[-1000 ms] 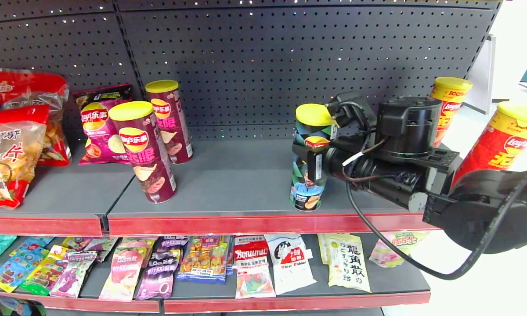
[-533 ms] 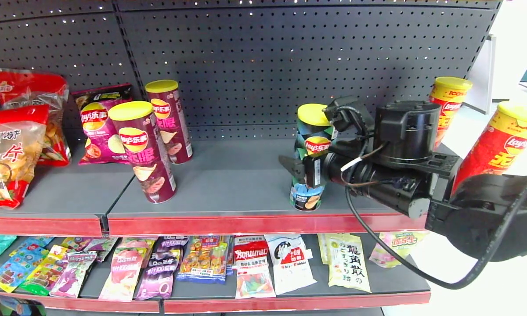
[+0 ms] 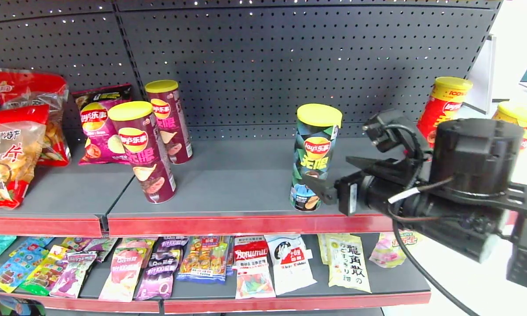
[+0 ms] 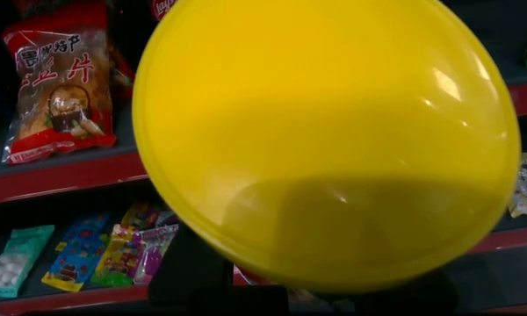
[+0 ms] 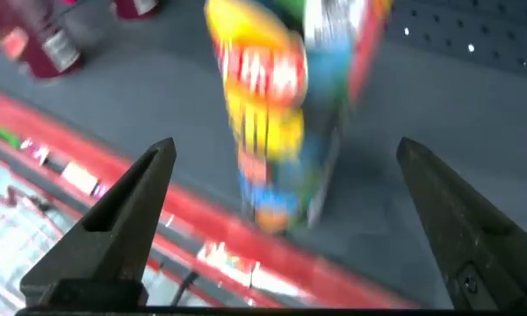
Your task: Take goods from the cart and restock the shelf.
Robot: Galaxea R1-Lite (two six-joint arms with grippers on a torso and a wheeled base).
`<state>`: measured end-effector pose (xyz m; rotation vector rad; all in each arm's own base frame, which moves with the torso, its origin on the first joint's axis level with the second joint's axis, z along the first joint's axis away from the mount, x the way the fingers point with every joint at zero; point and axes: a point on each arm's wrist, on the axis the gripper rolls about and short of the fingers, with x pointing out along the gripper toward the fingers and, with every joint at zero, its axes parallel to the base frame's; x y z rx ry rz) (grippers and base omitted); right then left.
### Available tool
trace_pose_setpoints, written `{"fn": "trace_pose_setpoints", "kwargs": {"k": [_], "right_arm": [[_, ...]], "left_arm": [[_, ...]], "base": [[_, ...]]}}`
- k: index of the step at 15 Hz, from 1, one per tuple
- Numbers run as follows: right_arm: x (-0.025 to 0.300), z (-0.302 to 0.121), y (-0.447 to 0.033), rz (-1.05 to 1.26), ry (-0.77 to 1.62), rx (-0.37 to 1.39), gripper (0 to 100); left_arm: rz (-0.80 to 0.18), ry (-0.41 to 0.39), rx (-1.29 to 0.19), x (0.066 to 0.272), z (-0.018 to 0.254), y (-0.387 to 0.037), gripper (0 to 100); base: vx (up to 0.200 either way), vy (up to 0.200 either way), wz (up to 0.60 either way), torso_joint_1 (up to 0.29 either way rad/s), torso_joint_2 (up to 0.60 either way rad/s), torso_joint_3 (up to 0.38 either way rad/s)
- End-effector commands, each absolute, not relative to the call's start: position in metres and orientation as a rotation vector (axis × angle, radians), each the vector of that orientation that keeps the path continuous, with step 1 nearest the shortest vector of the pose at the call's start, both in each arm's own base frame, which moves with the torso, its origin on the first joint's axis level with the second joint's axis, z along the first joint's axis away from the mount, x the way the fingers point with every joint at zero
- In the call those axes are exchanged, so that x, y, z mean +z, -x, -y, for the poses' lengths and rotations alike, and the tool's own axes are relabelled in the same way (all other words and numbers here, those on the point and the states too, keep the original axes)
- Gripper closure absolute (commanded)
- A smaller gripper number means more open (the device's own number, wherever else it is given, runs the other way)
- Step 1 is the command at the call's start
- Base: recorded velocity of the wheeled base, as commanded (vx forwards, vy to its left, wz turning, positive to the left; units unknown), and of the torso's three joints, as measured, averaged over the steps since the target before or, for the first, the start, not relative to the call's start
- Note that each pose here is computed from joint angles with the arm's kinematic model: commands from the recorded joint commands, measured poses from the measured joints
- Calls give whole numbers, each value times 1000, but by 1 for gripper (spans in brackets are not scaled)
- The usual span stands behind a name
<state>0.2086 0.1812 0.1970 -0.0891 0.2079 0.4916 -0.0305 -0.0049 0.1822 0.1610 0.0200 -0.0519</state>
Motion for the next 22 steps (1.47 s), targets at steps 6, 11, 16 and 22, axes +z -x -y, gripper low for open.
{"fn": "trace_pose_setpoints", "kwargs": {"k": [6,11,16,22], "right_arm": [[178,-42,-93,-55,199,248,0],[119,3,-17,-84,157,-125,0],[87,6,19,-97,173,-146,0],[87,7,19,-96,106,-168,0]], "left_arm": [[-50,-158,-67,195,4,20,100],[-95,-139,-237,212,6,1,100],[-77,-125,-330,229,7,-16,100],[-83,-121,-344,237,7,-30,100]], "base": [[0,0,0,0,0,0],[0,0,0,0,0,0],[0,0,0,0,0,0],[0,0,-300,0,1,1]]}}
